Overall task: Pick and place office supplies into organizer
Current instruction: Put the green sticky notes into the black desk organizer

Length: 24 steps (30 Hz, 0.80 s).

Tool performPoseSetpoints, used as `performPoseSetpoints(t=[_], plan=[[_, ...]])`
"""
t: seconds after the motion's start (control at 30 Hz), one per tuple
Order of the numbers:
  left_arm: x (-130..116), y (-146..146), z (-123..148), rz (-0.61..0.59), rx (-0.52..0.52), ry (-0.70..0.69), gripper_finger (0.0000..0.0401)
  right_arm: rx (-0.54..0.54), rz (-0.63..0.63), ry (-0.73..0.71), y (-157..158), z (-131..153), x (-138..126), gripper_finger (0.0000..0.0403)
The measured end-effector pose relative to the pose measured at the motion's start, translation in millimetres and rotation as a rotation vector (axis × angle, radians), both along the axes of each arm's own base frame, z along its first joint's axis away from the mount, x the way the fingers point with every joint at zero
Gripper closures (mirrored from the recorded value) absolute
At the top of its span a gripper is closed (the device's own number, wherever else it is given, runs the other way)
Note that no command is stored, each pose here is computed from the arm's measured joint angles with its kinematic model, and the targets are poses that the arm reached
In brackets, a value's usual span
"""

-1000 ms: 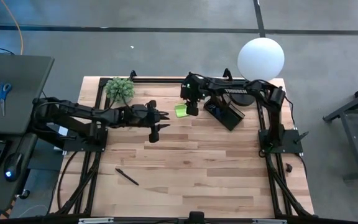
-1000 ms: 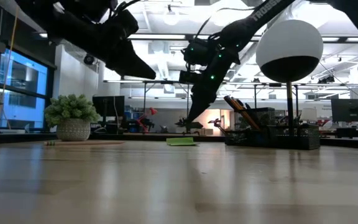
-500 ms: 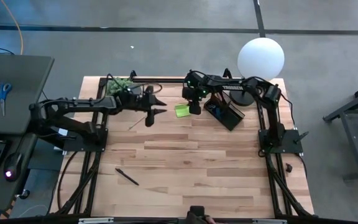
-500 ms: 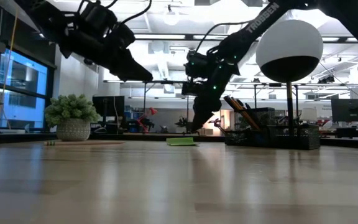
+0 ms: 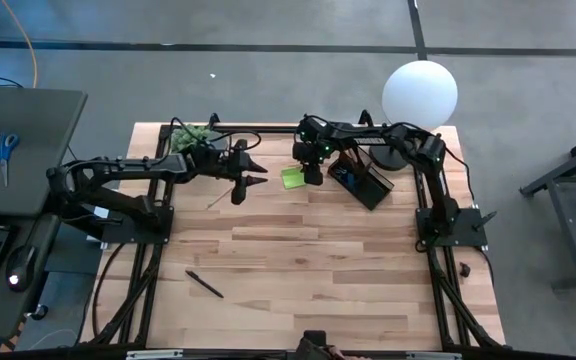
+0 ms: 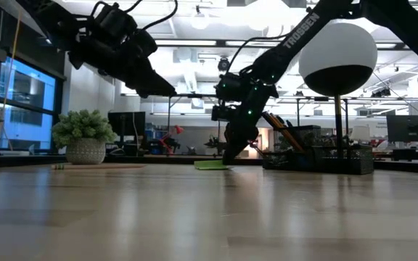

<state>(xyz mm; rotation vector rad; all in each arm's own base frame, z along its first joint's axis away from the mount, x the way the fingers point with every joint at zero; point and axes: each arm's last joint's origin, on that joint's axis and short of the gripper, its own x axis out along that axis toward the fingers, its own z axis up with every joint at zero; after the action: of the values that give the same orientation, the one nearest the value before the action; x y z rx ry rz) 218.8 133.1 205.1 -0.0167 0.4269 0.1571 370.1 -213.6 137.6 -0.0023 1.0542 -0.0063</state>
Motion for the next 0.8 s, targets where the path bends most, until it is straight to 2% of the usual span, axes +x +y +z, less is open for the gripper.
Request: performPoseSetpoints(t=[0.23, 0.53, 0.7, 0.8], plan=[[-2.9, -2.0, -6.4, 0.002, -0.044, 0.065, 0.0279, -0.006, 0.001, -0.013, 0.9, 0.5, 2.1, 0.0284], [-12.6, -6.8, -27.0, 0.044, -0.062, 0.145, 0.0279, 0.009, -0.016, -0.01, 1.2, 0.2, 1.8, 0.0395], [-15.0, -6.1, -30.8, 0.1, -0.041, 0.172, 0.0279, 0.031, -0.029, 0.037, 7.2, -1.9, 0.6, 0.0389], [-15.9, -6.5, -32.5, 0.106, -0.04, 0.177, 0.0279, 0.031, -0.029, 0.039, 10.4, -0.1, 1.6, 0.0399]])
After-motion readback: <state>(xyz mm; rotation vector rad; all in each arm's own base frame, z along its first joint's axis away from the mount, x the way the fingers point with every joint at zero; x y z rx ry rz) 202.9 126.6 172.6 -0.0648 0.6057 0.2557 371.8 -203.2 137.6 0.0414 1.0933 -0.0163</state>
